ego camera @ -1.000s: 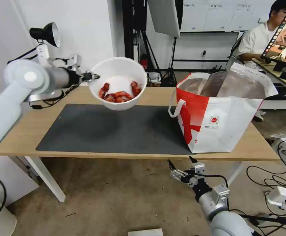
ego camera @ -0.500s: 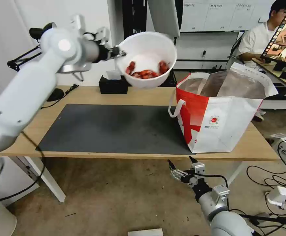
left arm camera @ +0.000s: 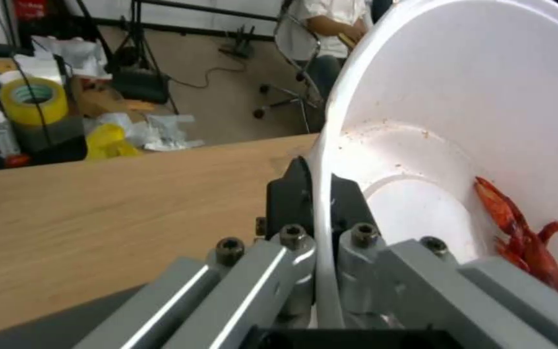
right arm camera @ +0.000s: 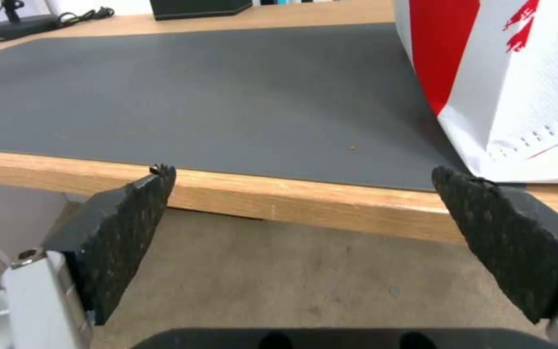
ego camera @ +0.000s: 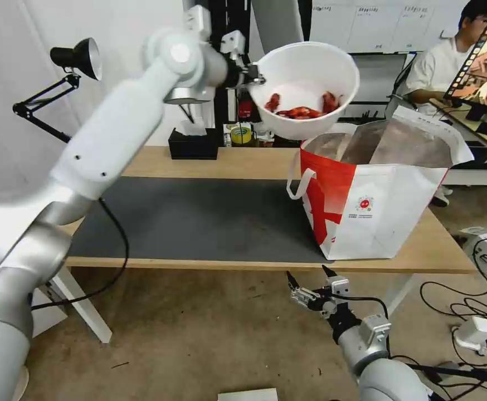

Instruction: Pick up the trash from the table and place it into the takeout bag.

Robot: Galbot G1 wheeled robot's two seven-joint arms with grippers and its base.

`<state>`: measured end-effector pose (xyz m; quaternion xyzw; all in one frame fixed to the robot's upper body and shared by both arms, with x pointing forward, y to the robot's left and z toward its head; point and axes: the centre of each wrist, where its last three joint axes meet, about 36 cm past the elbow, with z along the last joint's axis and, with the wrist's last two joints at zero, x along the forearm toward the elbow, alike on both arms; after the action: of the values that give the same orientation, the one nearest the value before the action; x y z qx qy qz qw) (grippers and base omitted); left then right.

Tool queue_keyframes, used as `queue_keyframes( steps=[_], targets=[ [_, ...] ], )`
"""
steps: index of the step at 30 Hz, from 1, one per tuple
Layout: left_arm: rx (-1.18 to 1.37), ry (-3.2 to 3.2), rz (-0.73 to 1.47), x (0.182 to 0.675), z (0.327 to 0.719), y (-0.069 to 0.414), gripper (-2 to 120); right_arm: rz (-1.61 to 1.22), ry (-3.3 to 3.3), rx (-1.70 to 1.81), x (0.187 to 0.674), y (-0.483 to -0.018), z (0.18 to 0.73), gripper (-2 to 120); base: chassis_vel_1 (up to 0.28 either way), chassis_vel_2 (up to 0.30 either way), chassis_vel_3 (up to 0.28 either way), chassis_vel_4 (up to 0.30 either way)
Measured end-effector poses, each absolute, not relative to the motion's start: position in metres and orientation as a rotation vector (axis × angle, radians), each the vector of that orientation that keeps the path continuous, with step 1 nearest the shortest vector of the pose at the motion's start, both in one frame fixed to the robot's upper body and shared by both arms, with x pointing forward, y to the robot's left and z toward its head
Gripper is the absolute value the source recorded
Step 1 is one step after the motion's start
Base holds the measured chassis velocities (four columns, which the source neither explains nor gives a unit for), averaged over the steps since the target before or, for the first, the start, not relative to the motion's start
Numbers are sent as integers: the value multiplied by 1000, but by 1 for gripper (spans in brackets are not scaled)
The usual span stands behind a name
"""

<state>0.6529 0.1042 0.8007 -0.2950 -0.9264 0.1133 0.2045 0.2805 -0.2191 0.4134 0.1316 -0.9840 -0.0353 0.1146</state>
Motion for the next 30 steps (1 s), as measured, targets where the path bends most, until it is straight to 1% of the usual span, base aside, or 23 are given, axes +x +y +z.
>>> queue_keyframes(
  steps=[10,24,28,30],
  targets=[
    [-837,-2557,272,655,787,77,0,-103,-2884,386,280,-219,413,100,0,0,0,0],
    [-865,-2608,328,654,772,35,0,-103,-2884,386,280,-219,413,100,0,0,0,0],
    [-858,-2622,306,653,764,24,0,-104,-2884,386,280,-219,413,100,0,0,0,0],
    [-841,-2652,273,653,754,16,0,-103,-2884,386,280,-219,413,100,0,0,0,0]
  ],
)
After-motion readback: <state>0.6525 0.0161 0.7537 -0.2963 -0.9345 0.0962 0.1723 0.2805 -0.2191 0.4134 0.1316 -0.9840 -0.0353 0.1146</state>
